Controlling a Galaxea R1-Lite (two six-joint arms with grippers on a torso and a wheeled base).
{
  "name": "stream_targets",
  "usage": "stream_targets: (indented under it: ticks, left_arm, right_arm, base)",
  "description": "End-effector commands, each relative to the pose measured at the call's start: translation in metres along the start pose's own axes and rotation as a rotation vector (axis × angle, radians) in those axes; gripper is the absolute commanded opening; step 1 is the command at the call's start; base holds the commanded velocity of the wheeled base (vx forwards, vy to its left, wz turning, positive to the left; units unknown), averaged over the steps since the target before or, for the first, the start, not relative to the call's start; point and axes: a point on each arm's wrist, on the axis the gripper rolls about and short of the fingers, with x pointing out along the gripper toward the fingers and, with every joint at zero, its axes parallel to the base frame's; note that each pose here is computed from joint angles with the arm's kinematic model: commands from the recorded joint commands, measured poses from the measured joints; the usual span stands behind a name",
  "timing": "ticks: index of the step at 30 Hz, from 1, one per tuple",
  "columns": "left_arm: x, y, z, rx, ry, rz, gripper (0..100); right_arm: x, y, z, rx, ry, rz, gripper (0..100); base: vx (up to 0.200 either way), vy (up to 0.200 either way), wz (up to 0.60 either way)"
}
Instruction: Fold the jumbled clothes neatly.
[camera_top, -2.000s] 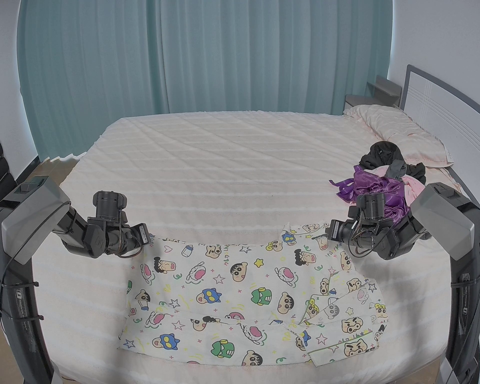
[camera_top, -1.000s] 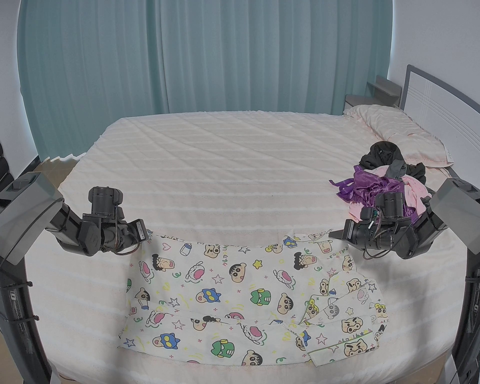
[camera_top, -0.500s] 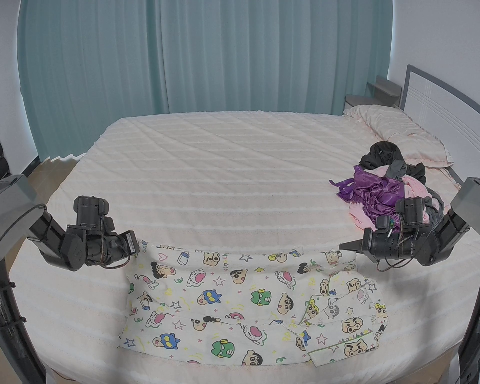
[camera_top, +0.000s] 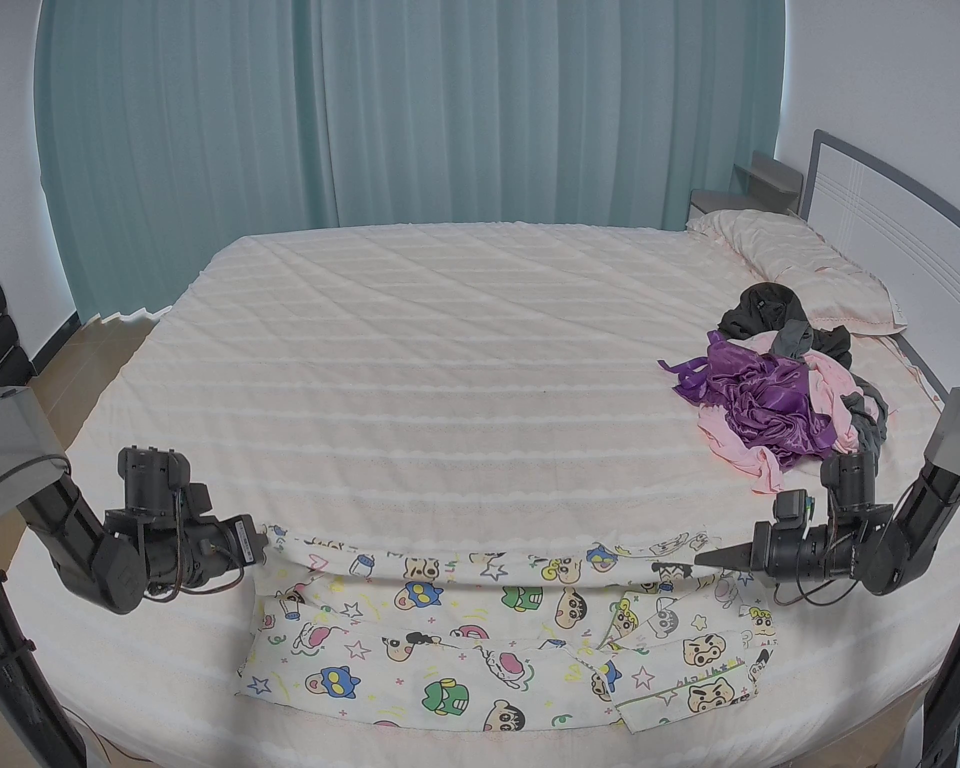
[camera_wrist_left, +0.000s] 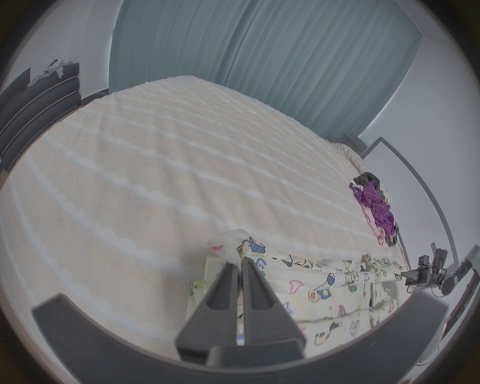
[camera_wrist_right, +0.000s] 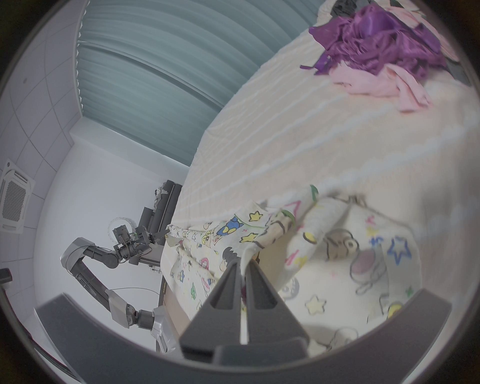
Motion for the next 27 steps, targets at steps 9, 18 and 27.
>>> stream_targets:
  ticks: [9,18,27]
  left_arm:
    - [-0.01,0.016,-0.053,-0.015,0.139,0.039,0]
    - [-0.008,0.02,-0.062,-0.014,0.124,0.033,100]
    - [-0.009,0.021,-0.064,-0.016,0.128,0.035,100]
  right_arm:
    - [-0.011,-0.009,-0.044,0.085,0.079,-0.078,100]
    - [-0.012,-0.014,-0.05,0.12,0.069,-0.165,100]
    - [-0.001,-0.01,-0.043,0.192,0.027,-0.189,100]
  base:
    - [0.0,0.0,0.0]
    - [0.0,0.0,0.0]
    - [0.0,0.0,0.0]
